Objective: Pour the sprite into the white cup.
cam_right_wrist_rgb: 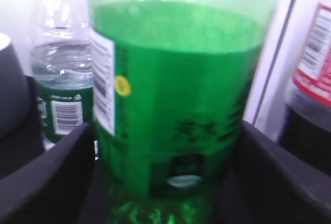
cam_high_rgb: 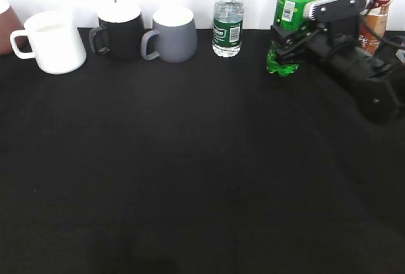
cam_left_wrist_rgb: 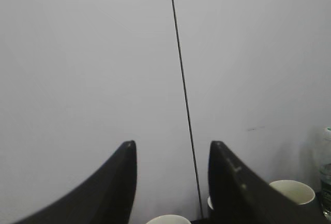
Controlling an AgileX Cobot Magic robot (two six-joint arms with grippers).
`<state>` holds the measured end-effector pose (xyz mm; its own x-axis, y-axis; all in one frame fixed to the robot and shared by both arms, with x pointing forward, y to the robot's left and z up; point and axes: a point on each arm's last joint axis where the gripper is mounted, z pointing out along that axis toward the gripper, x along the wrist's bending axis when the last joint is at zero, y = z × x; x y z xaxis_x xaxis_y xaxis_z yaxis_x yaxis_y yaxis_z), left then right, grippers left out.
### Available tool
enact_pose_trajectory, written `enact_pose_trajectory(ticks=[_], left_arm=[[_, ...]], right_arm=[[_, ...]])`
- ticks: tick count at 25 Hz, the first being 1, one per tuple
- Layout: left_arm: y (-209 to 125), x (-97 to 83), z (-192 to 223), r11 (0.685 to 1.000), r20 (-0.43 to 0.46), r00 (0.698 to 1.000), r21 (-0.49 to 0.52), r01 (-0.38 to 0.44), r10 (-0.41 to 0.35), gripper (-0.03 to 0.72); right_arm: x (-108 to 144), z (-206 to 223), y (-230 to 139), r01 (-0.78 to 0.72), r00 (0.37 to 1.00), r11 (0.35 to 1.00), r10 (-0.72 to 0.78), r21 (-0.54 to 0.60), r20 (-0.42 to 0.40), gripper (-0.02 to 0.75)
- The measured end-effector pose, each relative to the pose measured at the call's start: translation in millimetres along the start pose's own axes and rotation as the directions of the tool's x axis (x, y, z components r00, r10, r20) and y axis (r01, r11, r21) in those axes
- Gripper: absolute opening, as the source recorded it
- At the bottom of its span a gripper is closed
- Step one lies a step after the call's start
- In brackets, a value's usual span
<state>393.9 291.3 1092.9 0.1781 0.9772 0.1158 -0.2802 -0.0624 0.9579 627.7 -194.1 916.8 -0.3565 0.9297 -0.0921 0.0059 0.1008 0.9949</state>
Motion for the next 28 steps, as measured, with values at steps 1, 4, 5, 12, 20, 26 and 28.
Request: enact_pose_trajectory(ticks=[1,4,5,12,20,26,28], left_arm=[[0,0.0,0,1.000,0.000,1.000,0.000,0.000,0.000,0.351],[0,0.0,0,1.000,0.000,1.000,0.000,0.000,0.000,0.351],[0,0.0,0,1.000,0.000,1.000,0.000,0.000,0.000,0.351],[29,14.3,-24,0.980,-0.241,0.962,0.115,0.163,-0.132,0.330],[93,6.1,-102,0.832,-0.350,0.936,0.511,0.216,-0.028,0.041],[128,-21.5,-174,0.856,-0.242,0.968,0.485,0.181,-0.068,-0.006],[125,-28.4,-198,0.872,-0.229,0.971,0.462,0.163,-0.060,-0.006]], right_arm=[[0,-5,6,0.001,1.000,1.000,-0.001,-0.004,0.001,0.611],[1,-29,31,-0.003,1.000,1.000,0.003,-0.031,0.004,0.610],[2,-39,40,-0.014,1.000,0.999,0.014,-0.039,-0.006,0.610],[1,-184,206,-0.117,0.991,0.993,0.117,-0.012,0.057,0.348],[16,-325,253,-0.131,0.991,0.956,0.129,0.264,0.025,0.195],[18,-404,253,-0.111,0.987,0.927,0.144,0.357,-0.067,0.060],[17,-423,241,-0.101,0.988,0.920,0.137,0.379,-0.069,0.057]])
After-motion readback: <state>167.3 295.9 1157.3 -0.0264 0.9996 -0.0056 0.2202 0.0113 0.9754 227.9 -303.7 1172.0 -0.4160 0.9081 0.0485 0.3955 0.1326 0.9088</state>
